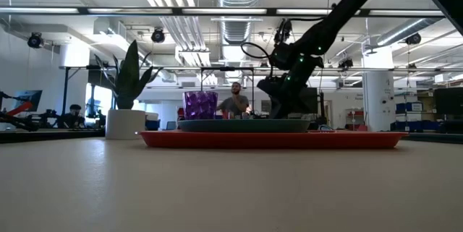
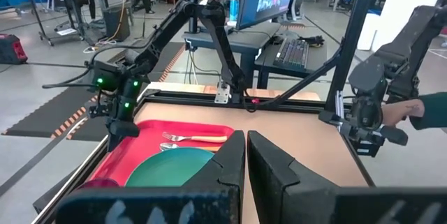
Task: Pick and place plate/cup/fork/spoon on tray
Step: Move the red tray to the center of the table
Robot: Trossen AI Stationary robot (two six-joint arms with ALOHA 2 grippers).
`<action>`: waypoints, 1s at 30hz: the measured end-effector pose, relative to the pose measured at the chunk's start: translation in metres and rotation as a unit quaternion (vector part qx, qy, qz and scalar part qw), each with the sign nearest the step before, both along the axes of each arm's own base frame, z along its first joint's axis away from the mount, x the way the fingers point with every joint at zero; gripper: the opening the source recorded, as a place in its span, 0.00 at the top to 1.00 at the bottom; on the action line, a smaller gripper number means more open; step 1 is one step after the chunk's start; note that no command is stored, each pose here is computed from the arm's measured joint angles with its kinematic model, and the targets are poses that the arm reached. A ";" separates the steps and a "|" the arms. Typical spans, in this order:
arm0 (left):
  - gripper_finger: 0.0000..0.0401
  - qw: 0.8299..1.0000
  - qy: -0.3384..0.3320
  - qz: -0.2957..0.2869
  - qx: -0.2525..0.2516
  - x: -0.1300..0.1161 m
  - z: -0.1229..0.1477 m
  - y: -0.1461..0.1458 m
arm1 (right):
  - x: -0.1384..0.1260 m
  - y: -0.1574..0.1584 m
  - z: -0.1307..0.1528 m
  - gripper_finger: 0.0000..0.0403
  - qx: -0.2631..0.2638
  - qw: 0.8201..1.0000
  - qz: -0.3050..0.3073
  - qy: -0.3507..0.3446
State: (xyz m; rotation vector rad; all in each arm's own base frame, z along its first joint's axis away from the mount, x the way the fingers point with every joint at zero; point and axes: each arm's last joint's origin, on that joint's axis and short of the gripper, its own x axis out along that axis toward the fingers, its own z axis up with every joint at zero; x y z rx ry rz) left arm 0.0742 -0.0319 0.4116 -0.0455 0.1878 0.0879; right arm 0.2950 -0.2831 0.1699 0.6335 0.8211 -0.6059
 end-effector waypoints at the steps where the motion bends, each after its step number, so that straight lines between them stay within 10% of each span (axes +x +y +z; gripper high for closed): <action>1: 1.00 1.000 -0.001 0.000 -0.001 0.000 0.000 0.000 | 0.000 0.000 -0.002 0.98 0.003 1.000 -0.005 -0.002; 30: 1.00 1.000 -0.007 0.000 -0.005 -0.004 0.001 0.003 | -0.012 0.018 -0.042 0.98 0.022 0.999 -0.033 -0.013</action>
